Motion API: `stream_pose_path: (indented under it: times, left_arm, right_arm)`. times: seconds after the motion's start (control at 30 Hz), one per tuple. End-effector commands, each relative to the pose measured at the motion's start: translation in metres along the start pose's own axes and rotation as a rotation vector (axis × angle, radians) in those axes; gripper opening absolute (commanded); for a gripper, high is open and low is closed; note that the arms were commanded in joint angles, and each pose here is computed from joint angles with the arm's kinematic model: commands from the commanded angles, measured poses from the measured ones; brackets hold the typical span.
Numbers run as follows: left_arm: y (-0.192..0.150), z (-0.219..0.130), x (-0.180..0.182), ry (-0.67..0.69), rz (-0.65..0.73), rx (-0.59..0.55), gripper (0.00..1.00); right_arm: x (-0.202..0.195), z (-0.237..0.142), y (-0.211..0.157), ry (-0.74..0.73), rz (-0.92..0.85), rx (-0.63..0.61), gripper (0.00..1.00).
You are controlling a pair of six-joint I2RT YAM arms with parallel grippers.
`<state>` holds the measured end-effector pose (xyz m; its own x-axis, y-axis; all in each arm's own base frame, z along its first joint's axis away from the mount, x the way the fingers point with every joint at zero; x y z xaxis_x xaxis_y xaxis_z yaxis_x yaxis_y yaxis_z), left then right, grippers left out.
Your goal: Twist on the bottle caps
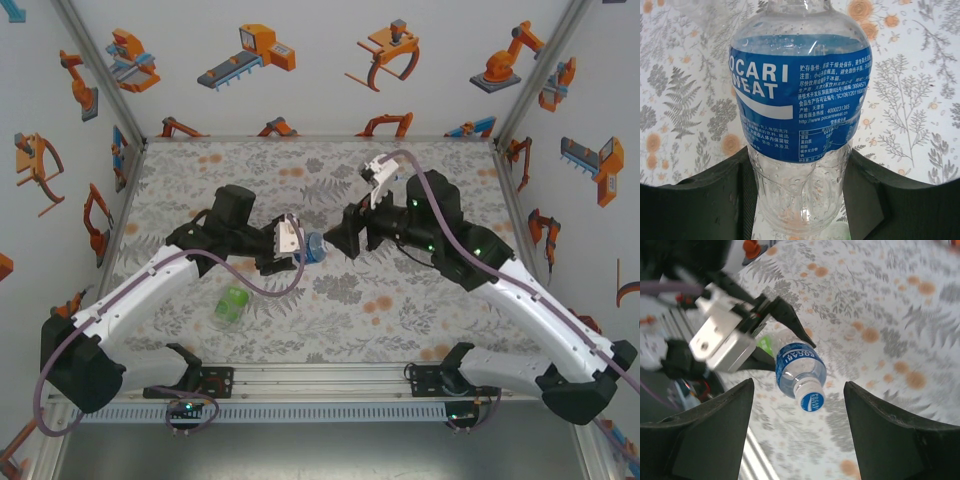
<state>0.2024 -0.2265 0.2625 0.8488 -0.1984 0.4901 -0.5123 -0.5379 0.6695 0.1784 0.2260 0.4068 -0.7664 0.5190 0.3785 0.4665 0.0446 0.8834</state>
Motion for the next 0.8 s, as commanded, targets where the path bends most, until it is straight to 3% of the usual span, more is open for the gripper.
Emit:
stream_pose_path:
  times: [0.0, 0.2, 0.77]
  left_arm:
    - [0.020, -0.013, -0.006, -0.046, 0.053, -0.086, 0.00]
    - [0.023, -0.015, -0.010, -0.059, 0.064, -0.086, 0.00]
    - [0.030, -0.017, -0.018, -0.087, 0.084, -0.103, 0.00]
  right_arm:
    - [0.018, -0.013, -0.015, 0.191, -0.360, 0.051, 0.66]
    - [0.027, -0.020, -0.046, 0.385, -0.657, 0.107, 0.66]
    - [0.007, 0.008, -0.066, 0.330, -0.684, 0.104, 0.53]
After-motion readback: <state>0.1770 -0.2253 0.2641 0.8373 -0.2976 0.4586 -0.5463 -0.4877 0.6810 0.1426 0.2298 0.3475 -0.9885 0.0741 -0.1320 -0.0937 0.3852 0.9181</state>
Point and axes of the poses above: each hand's point on the last joint's axis, 136 mm out from that joint toward the fingers, its own z axis out along the fingers, its own x axis along the line the jaws close on, y = z × x, the point moved 7 cm from there along -z, back along the fingers, and after that the axes turned 15 degrees about z, right-handed, at the moved point
